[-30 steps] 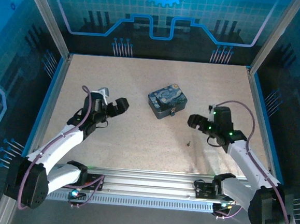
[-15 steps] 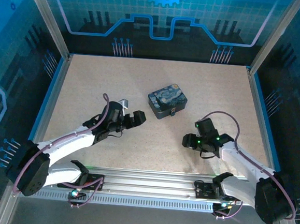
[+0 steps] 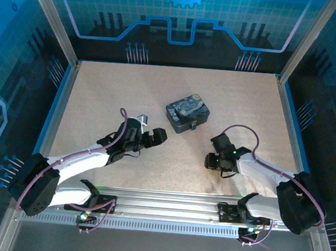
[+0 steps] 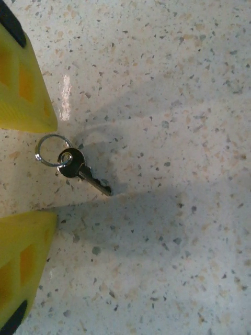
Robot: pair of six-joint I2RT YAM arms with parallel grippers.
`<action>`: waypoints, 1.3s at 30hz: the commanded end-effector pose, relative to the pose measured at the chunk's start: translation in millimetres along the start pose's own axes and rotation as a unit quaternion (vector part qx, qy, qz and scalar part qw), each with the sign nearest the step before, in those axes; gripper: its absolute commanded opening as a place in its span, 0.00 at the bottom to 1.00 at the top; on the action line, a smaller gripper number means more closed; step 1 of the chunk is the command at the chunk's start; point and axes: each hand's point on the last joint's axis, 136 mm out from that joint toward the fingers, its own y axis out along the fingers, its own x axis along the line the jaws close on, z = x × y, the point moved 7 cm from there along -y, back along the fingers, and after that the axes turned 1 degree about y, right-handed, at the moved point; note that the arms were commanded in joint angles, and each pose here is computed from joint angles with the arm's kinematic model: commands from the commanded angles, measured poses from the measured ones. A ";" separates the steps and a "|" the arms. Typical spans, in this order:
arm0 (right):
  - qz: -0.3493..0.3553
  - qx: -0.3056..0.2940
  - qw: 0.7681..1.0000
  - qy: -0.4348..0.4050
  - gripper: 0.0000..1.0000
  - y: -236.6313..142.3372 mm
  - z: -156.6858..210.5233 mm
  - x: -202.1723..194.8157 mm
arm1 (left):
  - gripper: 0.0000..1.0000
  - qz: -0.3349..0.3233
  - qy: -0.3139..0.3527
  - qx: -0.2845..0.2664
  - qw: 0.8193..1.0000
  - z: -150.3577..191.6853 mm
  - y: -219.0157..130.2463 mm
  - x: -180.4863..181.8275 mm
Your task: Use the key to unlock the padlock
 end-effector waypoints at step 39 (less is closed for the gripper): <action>0.032 -0.018 0.999 -0.026 0.00 -4.3 -8.4 12.4 | 0.99 -0.035 0.019 -0.014 0.999 6.9 -28.2 9.8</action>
